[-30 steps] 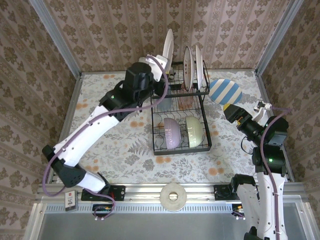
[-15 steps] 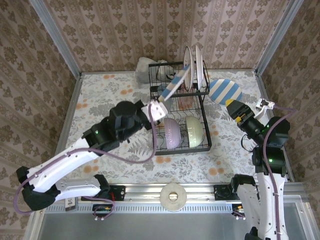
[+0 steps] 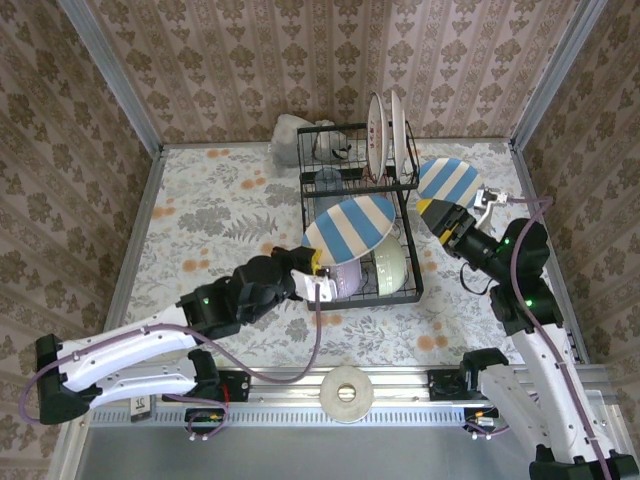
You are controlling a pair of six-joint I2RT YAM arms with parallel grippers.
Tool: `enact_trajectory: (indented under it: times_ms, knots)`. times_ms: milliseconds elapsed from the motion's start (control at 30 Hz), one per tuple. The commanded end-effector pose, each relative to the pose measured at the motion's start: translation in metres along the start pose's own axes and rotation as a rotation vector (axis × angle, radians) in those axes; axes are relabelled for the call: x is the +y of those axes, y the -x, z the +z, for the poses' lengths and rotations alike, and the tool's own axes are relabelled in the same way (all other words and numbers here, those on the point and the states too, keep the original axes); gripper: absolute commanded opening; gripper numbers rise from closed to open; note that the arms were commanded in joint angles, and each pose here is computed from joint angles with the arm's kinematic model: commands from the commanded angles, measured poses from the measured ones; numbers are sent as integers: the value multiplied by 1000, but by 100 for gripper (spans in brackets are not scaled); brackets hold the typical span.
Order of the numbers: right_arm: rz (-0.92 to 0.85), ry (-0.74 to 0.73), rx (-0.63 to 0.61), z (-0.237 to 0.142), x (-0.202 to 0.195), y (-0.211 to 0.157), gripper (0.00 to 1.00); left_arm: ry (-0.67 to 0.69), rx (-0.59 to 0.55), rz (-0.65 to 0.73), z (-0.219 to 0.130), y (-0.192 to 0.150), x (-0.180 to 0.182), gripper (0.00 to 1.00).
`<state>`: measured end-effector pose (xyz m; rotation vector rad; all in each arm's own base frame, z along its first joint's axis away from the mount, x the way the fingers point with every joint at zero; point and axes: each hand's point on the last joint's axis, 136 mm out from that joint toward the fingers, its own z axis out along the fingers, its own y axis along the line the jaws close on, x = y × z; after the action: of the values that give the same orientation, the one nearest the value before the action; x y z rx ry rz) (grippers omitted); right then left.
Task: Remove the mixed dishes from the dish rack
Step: Place the plate on the plate.
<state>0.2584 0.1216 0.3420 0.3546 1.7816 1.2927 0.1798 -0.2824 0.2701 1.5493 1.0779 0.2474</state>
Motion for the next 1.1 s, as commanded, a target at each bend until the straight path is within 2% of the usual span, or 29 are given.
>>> enact_trajectory:
  times_ms: [0, 333, 600, 1067]
  knots:
    - [-16, 26, -35, 1, 18, 6, 100, 172, -9, 86, -7, 6, 28, 0]
    - [76, -68, 76, 21, 2, -30, 98, 242, 39, 280, -5, 1, 12, 0]
    - [99, -134, 130, 31, -10, -53, 92, 239, 105, 400, 3, -5, 0, 0]
    - [103, -203, 164, 38, -26, -68, 62, 242, 164, 444, 15, -7, -1, 0]
